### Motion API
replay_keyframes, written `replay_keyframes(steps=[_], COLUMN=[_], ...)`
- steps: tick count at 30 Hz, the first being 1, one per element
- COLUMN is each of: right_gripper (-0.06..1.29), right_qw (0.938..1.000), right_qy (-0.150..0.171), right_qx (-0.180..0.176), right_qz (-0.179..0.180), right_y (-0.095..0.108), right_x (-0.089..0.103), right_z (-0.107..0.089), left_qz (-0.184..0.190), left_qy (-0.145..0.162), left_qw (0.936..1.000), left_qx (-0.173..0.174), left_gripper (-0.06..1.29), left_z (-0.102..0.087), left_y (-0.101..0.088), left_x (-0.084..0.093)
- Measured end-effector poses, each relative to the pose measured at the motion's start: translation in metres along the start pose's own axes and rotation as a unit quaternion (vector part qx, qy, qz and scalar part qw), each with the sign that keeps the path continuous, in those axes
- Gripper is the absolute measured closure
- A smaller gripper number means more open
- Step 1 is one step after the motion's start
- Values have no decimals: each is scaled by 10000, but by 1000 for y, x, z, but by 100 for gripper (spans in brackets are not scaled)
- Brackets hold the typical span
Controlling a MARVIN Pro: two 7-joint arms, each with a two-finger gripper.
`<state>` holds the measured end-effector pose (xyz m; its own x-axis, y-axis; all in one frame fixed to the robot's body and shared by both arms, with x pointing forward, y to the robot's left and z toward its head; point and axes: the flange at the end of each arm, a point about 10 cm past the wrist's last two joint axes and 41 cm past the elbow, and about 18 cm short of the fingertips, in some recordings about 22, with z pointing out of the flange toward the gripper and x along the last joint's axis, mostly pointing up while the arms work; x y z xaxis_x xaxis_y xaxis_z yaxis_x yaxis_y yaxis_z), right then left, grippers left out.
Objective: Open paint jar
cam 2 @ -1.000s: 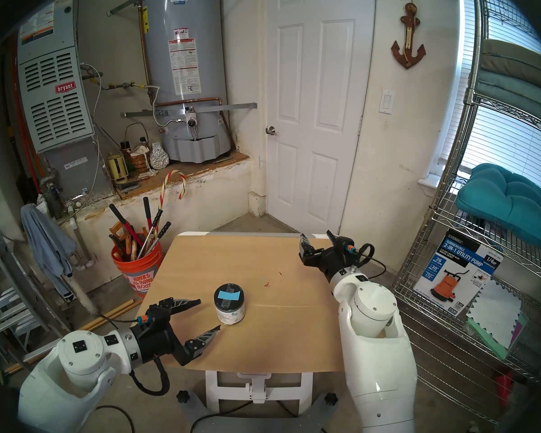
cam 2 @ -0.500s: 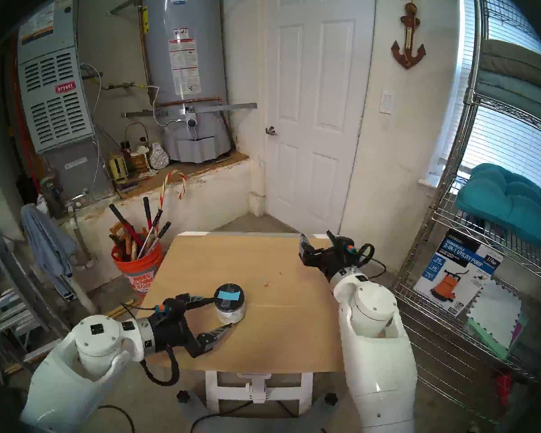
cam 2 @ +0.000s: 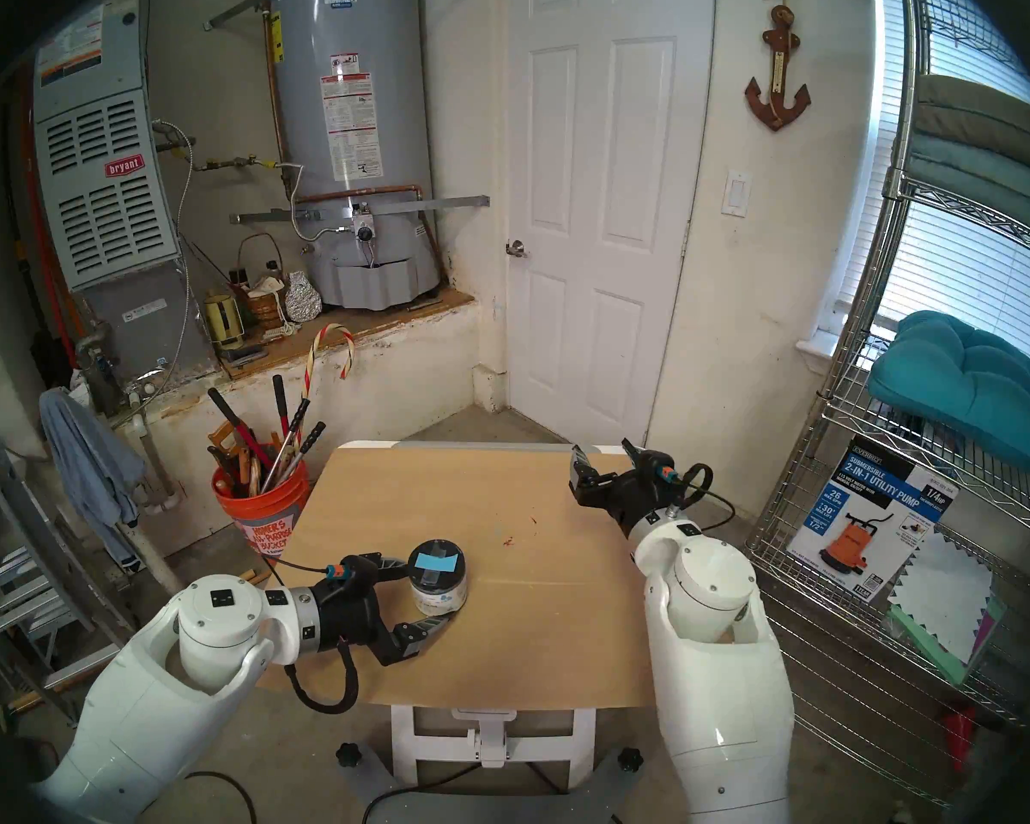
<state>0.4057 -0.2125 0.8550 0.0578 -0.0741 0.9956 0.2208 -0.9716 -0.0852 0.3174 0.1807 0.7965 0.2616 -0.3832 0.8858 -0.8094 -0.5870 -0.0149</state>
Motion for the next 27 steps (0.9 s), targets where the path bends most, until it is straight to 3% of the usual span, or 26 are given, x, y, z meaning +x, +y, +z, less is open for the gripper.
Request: replay_keyframes(steps=[13, 18, 20, 27], right_gripper=[0, 0, 0, 0], right_qw=[10000, 10000, 10000, 10000], right_qy=[0, -1, -1, -1], right_qx=[0, 0, 0, 0], right_qz=[0, 0, 0, 0], right_y=[0, 0, 0, 0], right_x=[0, 0, 0, 0], right_z=[0, 0, 0, 0], left_qz=[113, 111, 107, 66], left_qy=[193, 249, 267, 253], left_qw=[9997, 9996, 9996, 9997], left_qx=[-39, -16, 1, 34], left_gripper=[1, 1, 8, 4], left_z=[21, 20, 18, 10], left_y=[-5, -7, -7, -7], left_x=[10, 13, 13, 9])
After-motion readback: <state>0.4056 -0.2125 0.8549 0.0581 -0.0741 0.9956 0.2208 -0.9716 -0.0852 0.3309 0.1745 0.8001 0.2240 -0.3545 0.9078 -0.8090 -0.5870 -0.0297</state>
